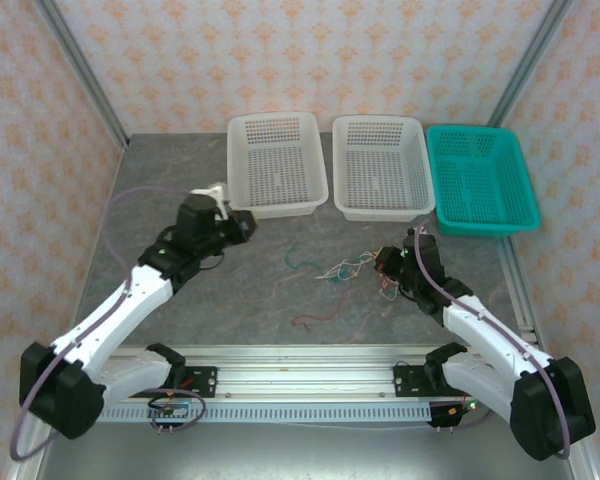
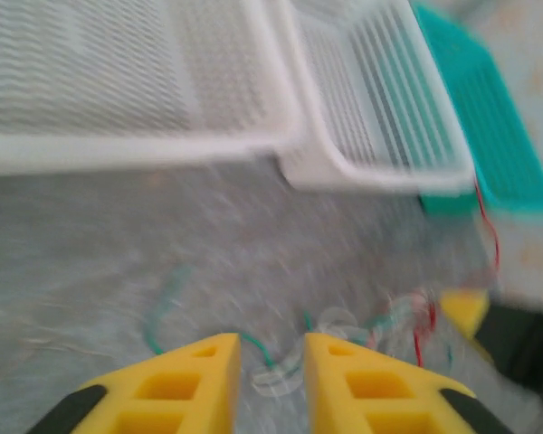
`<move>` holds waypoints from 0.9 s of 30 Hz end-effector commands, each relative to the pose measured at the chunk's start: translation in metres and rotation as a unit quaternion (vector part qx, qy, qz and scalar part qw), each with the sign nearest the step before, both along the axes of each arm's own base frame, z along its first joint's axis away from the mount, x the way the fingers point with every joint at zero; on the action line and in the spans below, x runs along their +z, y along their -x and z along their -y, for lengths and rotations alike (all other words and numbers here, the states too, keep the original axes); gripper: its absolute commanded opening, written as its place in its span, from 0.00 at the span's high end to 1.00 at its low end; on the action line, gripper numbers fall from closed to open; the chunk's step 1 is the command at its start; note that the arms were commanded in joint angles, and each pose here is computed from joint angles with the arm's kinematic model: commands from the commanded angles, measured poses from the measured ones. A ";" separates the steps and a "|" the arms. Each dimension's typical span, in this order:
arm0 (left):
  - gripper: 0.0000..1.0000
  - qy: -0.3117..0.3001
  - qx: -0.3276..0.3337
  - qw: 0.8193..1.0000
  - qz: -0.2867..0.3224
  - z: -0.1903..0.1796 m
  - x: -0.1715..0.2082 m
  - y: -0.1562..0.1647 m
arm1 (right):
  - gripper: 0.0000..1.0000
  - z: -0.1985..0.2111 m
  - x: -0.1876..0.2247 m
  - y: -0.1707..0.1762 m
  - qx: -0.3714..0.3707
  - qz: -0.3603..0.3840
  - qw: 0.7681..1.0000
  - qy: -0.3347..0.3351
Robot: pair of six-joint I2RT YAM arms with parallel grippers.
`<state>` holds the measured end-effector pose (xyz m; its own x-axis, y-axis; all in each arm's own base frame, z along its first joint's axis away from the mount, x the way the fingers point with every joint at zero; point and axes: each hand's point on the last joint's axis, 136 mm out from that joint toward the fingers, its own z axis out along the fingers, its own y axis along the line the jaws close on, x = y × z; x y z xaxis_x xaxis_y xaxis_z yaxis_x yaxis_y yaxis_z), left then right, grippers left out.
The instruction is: Untangle the cables
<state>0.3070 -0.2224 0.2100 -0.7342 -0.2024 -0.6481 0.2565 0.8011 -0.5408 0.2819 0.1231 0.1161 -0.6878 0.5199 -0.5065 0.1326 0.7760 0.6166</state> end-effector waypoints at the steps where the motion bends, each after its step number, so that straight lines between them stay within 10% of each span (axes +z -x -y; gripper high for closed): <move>1: 0.72 -0.024 -0.117 0.992 0.032 0.067 0.000 0.013 | 1.00 -0.008 0.022 -0.009 0.018 0.024 1.000 -0.003; 10: 0.67 -0.045 -0.184 0.981 -0.031 0.165 -0.072 0.037 | 1.00 -0.007 0.022 -0.010 0.010 0.020 1.000 -0.005; 27: 0.61 -0.106 -0.156 0.980 -0.064 0.179 -0.139 0.029 | 1.00 -0.008 0.026 -0.011 0.010 0.020 1.000 -0.009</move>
